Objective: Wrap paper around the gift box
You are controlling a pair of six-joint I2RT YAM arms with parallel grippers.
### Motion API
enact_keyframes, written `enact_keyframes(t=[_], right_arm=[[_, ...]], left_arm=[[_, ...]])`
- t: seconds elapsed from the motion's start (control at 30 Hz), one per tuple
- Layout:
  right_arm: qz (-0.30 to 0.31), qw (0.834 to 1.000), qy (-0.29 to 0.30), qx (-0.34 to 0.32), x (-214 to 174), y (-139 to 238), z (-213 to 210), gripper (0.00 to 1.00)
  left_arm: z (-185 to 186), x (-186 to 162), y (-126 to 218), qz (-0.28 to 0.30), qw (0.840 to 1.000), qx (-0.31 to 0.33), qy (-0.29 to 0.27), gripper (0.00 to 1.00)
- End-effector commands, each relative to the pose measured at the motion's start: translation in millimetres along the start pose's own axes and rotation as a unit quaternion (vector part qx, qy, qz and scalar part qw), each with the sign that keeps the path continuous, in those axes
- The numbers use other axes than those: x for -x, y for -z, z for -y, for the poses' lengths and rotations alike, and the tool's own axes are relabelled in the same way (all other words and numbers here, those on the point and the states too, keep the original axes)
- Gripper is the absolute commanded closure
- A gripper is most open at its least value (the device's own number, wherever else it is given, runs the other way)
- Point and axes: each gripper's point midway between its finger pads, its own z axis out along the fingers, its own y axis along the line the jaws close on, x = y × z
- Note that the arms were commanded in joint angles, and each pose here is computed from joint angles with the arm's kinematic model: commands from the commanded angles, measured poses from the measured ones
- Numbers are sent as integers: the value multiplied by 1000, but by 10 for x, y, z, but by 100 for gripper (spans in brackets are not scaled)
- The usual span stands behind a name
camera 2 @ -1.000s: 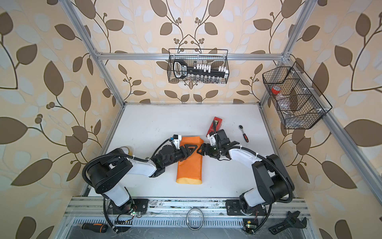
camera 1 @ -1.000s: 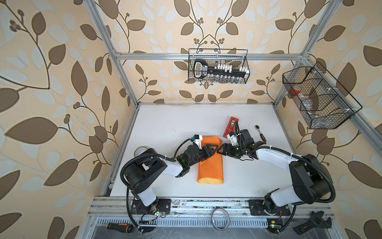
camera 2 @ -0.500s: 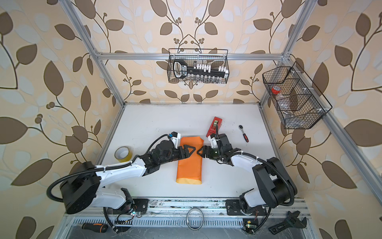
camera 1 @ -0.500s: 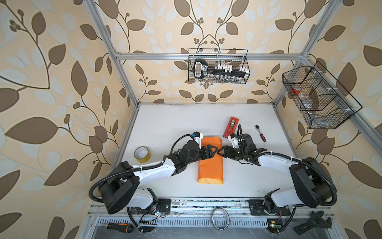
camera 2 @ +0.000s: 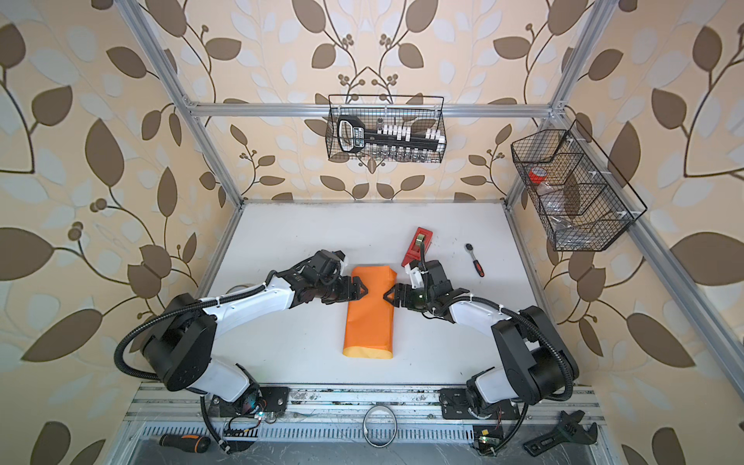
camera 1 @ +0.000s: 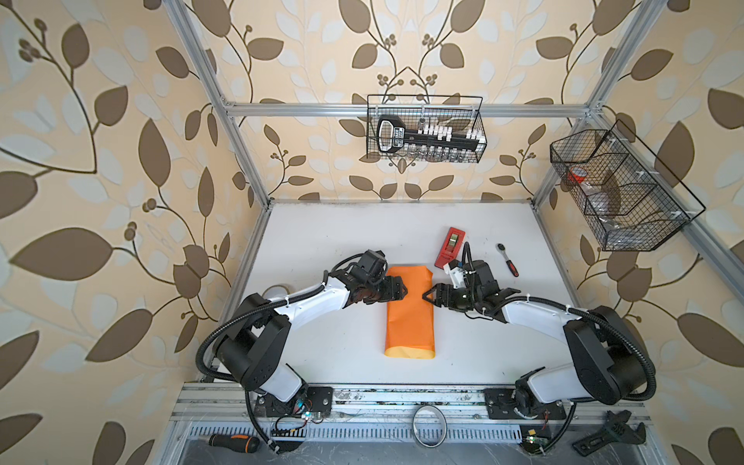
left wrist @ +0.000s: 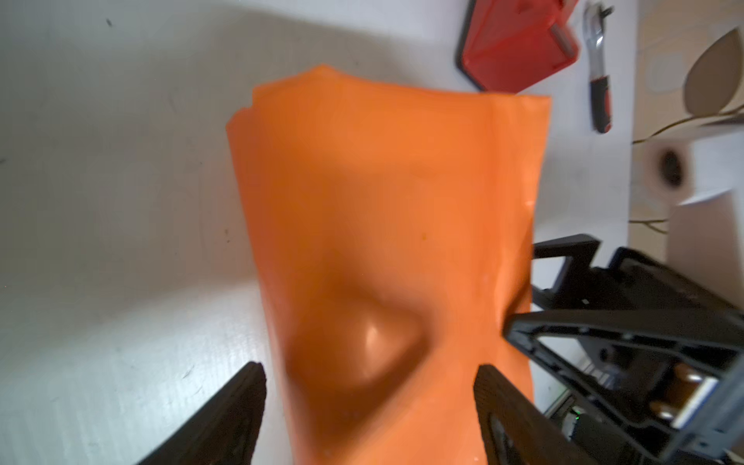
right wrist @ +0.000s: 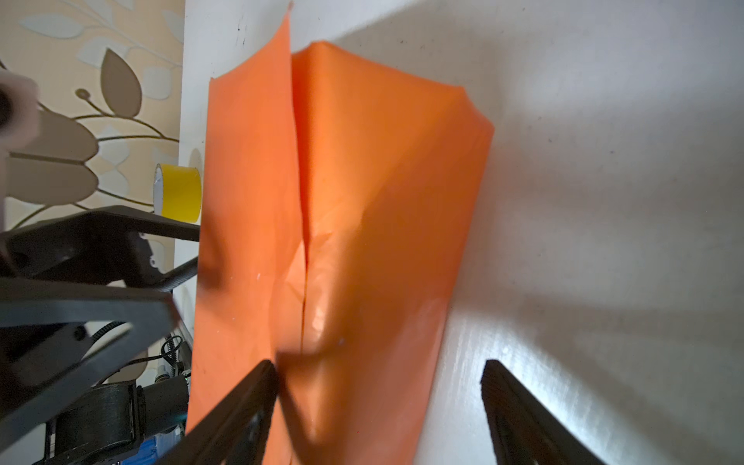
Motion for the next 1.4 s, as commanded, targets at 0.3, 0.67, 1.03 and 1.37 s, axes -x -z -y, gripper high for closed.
enact_keyframes(t=[0.3, 0.67, 1.03, 1.37], right_arm=[[-56, 998, 1, -38, -115, -8, 63, 19], [-44, 998, 20, -29, 82, 65, -115, 17], [-79, 995, 3, -64, -275, -35, 219, 19], [-84, 994, -2, -68, -388, -42, 304, 20]], left_arm=[[-201, -286, -222, -79, 996, 18, -26, 19], [-314, -347, -230, -82, 996, 36, -27, 19], [-8, -111, -71, -46, 998, -4, -30, 17], [183, 93, 149, -22, 998, -55, -10, 12]])
